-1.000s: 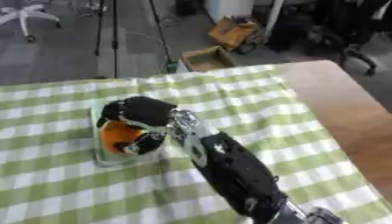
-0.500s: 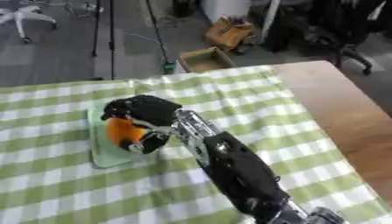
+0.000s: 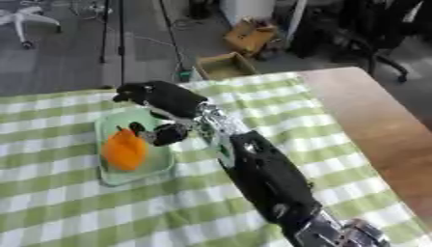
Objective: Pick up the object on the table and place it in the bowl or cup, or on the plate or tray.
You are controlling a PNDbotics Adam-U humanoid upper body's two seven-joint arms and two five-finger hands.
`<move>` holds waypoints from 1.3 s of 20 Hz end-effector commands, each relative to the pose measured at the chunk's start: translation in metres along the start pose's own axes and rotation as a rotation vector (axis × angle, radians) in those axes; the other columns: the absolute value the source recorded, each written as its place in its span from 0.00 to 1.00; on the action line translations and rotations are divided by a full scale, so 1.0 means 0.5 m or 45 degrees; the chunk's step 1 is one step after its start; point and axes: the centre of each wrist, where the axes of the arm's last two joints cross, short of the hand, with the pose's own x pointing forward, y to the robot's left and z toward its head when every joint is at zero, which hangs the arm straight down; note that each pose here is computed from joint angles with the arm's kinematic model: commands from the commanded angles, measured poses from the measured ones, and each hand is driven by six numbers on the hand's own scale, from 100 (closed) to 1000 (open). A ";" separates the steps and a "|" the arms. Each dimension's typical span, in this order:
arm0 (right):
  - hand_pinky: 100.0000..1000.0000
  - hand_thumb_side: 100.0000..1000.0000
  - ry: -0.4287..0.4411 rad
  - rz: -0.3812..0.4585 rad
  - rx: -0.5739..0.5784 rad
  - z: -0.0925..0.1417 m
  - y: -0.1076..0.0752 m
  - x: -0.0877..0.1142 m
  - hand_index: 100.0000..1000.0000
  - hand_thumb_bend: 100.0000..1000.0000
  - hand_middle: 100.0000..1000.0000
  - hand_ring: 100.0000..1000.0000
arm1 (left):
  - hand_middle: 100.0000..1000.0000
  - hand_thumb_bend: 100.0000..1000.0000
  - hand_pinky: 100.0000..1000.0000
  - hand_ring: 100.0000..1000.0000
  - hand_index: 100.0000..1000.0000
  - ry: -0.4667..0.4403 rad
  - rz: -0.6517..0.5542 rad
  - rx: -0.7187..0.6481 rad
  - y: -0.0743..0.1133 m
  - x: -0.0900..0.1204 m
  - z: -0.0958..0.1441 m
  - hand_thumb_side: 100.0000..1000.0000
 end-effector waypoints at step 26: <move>0.64 0.30 0.166 -0.740 -0.733 0.346 -0.216 0.067 0.92 0.00 0.79 0.70 | 0.78 0.31 0.75 0.71 0.89 0.008 -0.082 0.097 0.027 -0.002 0.004 0.84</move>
